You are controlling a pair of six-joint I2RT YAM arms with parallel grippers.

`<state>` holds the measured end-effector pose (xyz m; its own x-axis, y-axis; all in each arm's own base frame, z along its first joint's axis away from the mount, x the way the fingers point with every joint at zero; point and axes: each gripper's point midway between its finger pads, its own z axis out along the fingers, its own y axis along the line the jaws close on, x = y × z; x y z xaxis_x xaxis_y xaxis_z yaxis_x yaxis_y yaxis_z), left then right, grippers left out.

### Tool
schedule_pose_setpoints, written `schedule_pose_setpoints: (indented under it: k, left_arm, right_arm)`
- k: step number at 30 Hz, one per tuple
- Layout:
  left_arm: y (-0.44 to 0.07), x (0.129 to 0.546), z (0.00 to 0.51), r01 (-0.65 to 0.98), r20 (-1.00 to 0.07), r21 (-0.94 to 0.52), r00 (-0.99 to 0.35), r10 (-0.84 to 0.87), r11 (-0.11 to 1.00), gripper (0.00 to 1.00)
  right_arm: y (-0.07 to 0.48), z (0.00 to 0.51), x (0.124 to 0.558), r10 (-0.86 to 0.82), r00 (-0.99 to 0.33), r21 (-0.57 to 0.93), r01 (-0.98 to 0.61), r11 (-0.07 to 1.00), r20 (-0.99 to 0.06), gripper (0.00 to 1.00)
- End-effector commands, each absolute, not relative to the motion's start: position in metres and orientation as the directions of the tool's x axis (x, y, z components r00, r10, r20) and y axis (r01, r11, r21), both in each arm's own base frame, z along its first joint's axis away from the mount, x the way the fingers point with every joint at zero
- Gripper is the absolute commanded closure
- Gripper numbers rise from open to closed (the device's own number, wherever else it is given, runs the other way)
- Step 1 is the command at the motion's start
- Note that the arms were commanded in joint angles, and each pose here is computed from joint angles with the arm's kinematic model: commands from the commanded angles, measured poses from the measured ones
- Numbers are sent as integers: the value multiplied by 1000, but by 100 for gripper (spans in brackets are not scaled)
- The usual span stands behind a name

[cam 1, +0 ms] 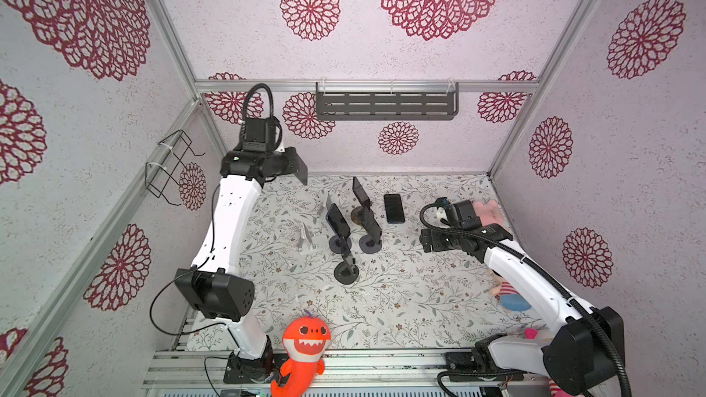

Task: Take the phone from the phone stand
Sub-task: 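Lift the teal phone up out of the stand with the left gripper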

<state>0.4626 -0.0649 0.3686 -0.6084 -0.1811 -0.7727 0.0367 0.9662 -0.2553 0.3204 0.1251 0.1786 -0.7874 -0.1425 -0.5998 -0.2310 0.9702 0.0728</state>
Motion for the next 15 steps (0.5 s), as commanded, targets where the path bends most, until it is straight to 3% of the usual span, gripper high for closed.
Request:
schedule_pose_setpoints:
  k: [1, 9, 15]
  left_arm:
    - [-69, 450, 374, 93, -749, -361, -622, -229, 928, 100]
    - [-67, 421, 380, 183, -649, -611, -673, -355, 770, 100]
    - [-86, 405, 375, 267, -576, -726, -740, -347, 634, 100]
  right_arm:
    - [145, 208, 318, -211, -735, 71, -332, 940, -644, 7]
    - [175, 245, 315, -382, -631, -15, -505, 863, -676, 12]
    - [190, 249, 310, -490, -573, -72, -600, 797, -657, 12]
